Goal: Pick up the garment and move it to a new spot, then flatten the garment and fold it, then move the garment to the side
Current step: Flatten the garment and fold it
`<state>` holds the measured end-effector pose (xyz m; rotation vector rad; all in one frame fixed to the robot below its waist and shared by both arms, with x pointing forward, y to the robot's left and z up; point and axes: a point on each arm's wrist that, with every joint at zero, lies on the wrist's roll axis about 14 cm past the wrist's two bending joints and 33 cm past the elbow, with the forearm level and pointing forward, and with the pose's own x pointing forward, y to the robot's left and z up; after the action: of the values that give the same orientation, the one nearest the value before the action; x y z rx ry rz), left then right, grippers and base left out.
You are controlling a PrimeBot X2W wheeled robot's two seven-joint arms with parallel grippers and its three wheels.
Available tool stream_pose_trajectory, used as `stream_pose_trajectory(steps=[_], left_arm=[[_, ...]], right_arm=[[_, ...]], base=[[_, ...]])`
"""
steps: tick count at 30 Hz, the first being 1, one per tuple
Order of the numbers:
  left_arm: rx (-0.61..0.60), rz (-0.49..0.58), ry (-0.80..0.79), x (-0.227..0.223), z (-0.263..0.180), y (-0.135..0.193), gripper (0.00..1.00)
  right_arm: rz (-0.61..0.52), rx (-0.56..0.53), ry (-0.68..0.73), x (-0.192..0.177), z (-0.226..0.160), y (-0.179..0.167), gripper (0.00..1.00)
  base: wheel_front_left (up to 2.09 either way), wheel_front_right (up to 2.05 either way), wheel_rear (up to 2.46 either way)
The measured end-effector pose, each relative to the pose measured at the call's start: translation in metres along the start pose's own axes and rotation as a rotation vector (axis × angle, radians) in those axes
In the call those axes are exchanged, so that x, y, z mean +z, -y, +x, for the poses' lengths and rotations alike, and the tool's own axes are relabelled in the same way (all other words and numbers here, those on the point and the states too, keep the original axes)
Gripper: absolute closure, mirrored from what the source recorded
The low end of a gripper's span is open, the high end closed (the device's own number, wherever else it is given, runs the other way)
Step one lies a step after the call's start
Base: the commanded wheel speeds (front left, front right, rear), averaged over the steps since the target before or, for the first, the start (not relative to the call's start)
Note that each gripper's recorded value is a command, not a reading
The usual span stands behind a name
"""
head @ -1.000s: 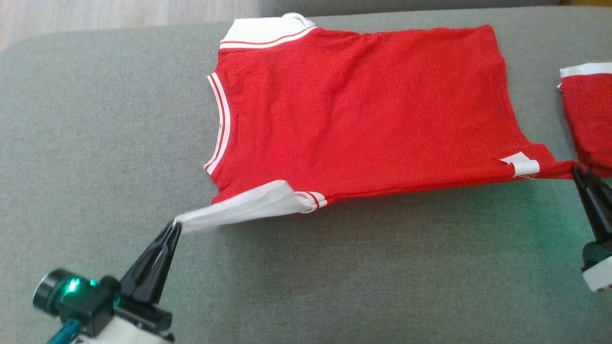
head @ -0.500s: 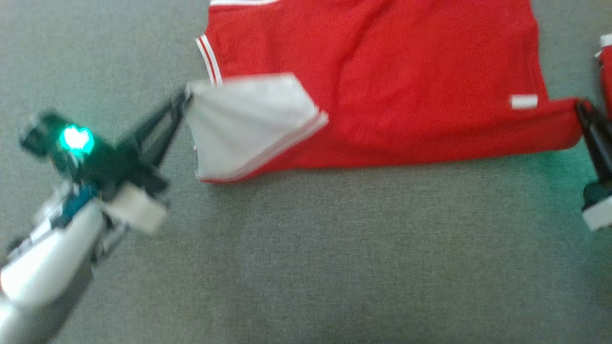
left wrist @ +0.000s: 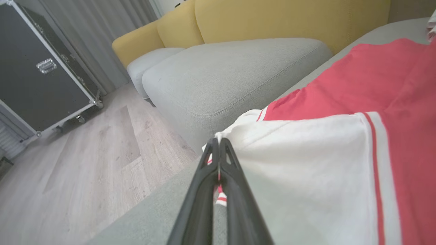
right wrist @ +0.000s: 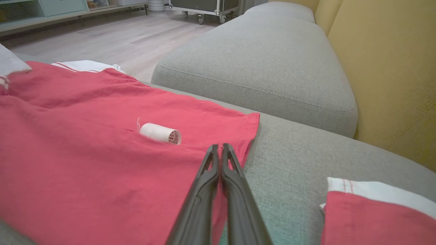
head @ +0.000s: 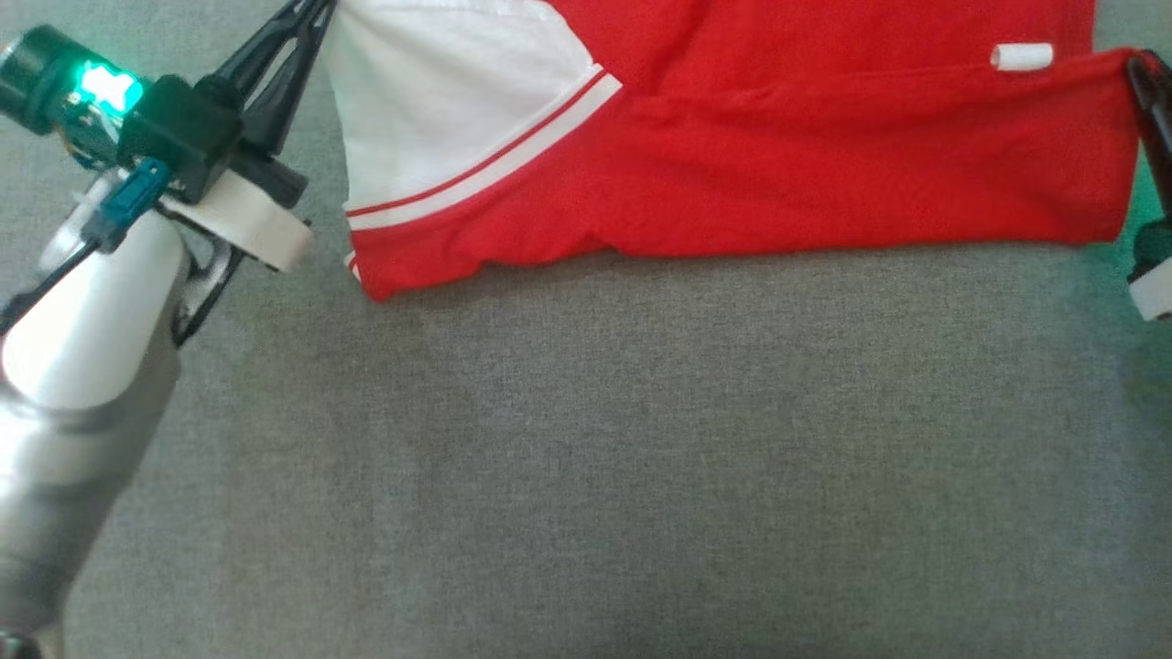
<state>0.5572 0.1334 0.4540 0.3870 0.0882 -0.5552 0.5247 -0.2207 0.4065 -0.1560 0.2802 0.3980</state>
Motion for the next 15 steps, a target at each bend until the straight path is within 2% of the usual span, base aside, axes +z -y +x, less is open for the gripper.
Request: stream_pose_trajectory(steps=[1, 2, 3, 5, 6, 7, 9, 12, 15], left_arm=[[0.005, -0.027, -0.009, -0.004, 0.001, 0.001, 1.00], [0.008, -0.059, -0.020, -0.009, 0.002, 0.004, 0.80], [0.017, -0.091, -0.024, -0.012, 0.003, 0.005, 0.00], [0.058, -0.145, -0.015, -0.012, 0.003, 0.000, 0.00], [0.119, -0.209, 0.006, -0.009, -0.001, -0.008, 0.00], [0.119, -0.209, 0.006, -0.009, -0.001, -0.008, 0.00], [0.166, -0.273, 0.006, -0.013, -0.009, -0.006, 0.00], [0.229, -0.409, -0.047, -0.036, -0.031, 0.012, 0.00], [0.261, -0.526, -0.114, -0.059, -0.056, 0.039, 0.00]], right_arm=[[0.000, 0.001, -0.003, -0.001, 0.002, 0.000, 0.90], [0.005, -0.003, -0.006, -0.002, 0.003, 0.000, 0.56], [0.011, -0.005, -0.007, -0.003, 0.004, -0.001, 0.00], [0.024, -0.002, 0.002, -0.001, 0.005, -0.006, 0.00], [0.033, -0.005, 0.024, 0.006, 0.005, -0.008, 0.00], [0.033, -0.005, 0.024, 0.006, 0.005, -0.008, 0.00], [0.038, -0.019, 0.063, 0.019, 0.005, -0.007, 0.00], [0.033, -0.042, 0.114, 0.036, -0.002, -0.004, 0.00], [0.064, -0.049, 0.124, 0.034, -0.013, -0.014, 0.00]], base=[[0.00, 0.00, 0.00], [0.00, 0.00, 0.00], [0.00, 0.00, 0.00], [0.00, 0.00, 0.00], [0.00, 0.00, 0.00], [0.00, 0.00, 0.00], [0.00, 0.00, 0.00], [0.00, 0.00, 0.00], [0.00, 0.00, 0.00]])
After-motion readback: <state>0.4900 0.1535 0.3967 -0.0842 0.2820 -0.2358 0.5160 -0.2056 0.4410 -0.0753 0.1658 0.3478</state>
